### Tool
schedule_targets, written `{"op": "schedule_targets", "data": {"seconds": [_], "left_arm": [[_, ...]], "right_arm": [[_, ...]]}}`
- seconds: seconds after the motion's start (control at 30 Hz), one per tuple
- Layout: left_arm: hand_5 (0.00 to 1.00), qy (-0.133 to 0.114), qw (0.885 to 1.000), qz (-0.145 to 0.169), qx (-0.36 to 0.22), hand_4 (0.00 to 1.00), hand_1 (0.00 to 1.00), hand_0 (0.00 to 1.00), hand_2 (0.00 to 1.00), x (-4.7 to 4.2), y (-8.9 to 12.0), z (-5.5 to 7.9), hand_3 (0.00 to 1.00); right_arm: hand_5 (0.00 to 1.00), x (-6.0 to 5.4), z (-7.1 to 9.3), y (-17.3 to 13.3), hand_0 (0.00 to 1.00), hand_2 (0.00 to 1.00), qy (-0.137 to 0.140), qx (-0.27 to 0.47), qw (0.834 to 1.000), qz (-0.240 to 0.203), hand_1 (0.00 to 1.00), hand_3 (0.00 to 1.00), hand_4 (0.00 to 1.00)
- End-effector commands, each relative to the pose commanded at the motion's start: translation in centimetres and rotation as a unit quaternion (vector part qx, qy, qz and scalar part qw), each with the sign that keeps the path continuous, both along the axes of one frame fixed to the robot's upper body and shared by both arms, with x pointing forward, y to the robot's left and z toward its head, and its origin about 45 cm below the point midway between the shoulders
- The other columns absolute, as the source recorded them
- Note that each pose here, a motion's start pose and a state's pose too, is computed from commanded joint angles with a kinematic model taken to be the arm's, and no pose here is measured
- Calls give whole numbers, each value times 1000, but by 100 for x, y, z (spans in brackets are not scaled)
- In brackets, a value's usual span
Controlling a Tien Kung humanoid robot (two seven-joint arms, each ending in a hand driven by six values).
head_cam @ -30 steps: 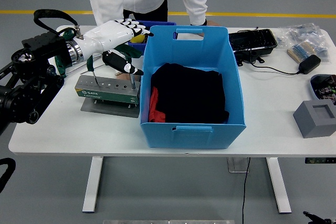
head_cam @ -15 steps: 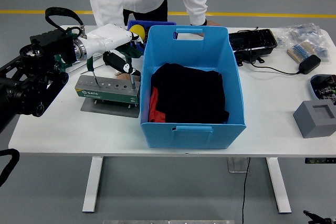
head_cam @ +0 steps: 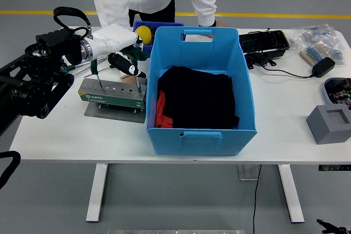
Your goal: Lift tool from toolbox,place it in box,lift tool from toolbox,place it in box
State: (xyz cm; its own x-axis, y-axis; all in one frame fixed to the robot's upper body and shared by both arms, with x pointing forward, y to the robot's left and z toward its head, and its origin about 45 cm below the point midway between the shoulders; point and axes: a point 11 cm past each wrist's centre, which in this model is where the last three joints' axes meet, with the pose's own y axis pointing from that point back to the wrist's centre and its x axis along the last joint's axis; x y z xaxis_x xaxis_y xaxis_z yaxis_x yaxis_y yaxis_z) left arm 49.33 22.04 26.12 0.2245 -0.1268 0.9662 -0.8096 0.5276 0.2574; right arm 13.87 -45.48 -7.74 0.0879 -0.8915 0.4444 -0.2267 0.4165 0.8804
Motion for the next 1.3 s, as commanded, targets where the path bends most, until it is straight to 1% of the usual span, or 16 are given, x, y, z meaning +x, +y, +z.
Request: {"op": "schedule_targets", "data": {"seconds": [0.03, 0.2, 0.23, 0.4, 0.43, 0.6, 0.63, 0.8, 0.83, 1.0, 1.03, 1.2, 1.23, 1.3], "left_arm": [[724, 0, 1000, 1, 2, 998, 229, 305, 254, 3, 1, 0, 327], [724, 3, 1000, 5, 7, 998, 229, 305, 254, 12, 5, -14, 327], [742, 4, 1000, 6, 8, 998, 192, 283, 207, 12, 5, -21, 283], [742, 11, 1000, 16, 14, 998, 192, 283, 207, 10, 14, -53, 283], [791, 12, 1000, 17, 14, 998, 160, 262, 183, 9, 14, -57, 263], [791, 14, 1000, 21, 19, 998, 160, 262, 183, 2, -1, -87, 263], [780, 13, 1000, 21, 20, 998, 114, 206, 134, 1, -7, -88, 193], [780, 10, 1000, 22, 19, 998, 114, 206, 134, 5, -16, -80, 193], [783, 10, 1000, 22, 19, 998, 71, 175, 99, 5, -17, -80, 155], [783, 13, 999, 22, 21, 998, 71, 175, 99, 0, -26, -100, 155], [786, 15, 999, 22, 21, 998, 23, 160, 62, -3, -26, -109, 123], [786, 18, 999, 23, 25, 998, 23, 160, 62, -7, -32, -127, 123], [800, 18, 999, 24, 25, 998, 2, 139, 32, -6, -32, -129, 69], [800, 18, 999, 26, 25, 998, 2, 139, 32, -5, -28, -132, 69]], "right_arm": [[665, 0, 0, 0, 625, 663, 0, 0, 1000, 0, 603, 541, 785], [665, -4, -1, -1, 625, 664, 0, 0, 1000, 0, 604, 541, 785], [665, -8, -3, 0, 625, 663, 1, 0, 1000, 0, 603, 541, 785], [665, -22, -7, 2, 625, 663, 3, 0, 1000, 1, 603, 541, 785], [665, -22, -7, 2, 625, 663, 4, 0, 1000, 2, 605, 541, 785], [665, -30, -11, 7, 625, 663, 5, -1, 1000, 3, 605, 541, 785], [665, -32, -13, 9, 625, 663, 5, 0, 1000, 3, 606, 541, 784], [665, -37, -17, 15, 625, 663, 6, 0, 1000, 4, 606, 541, 784], [664, -38, -18, 16, 625, 663, 6, 0, 1000, 4, 606, 541, 785], [664, -39, -19, 18, 625, 663, 6, 0, 1000, 3, 606, 541, 785], [665, -39, -19, 19, 625, 663, 6, 1, 1000, 3, 606, 540, 785], [665, -29, -16, 18, 625, 663, 4, 1, 1000, 3, 606, 540, 785], [665, -27, -15, 17, 625, 663, 4, 1, 1000, 2, 604, 540, 785], [665, -25, -14, 16, 625, 663, 4, 1, 1000, 2, 604, 540, 785]]}}
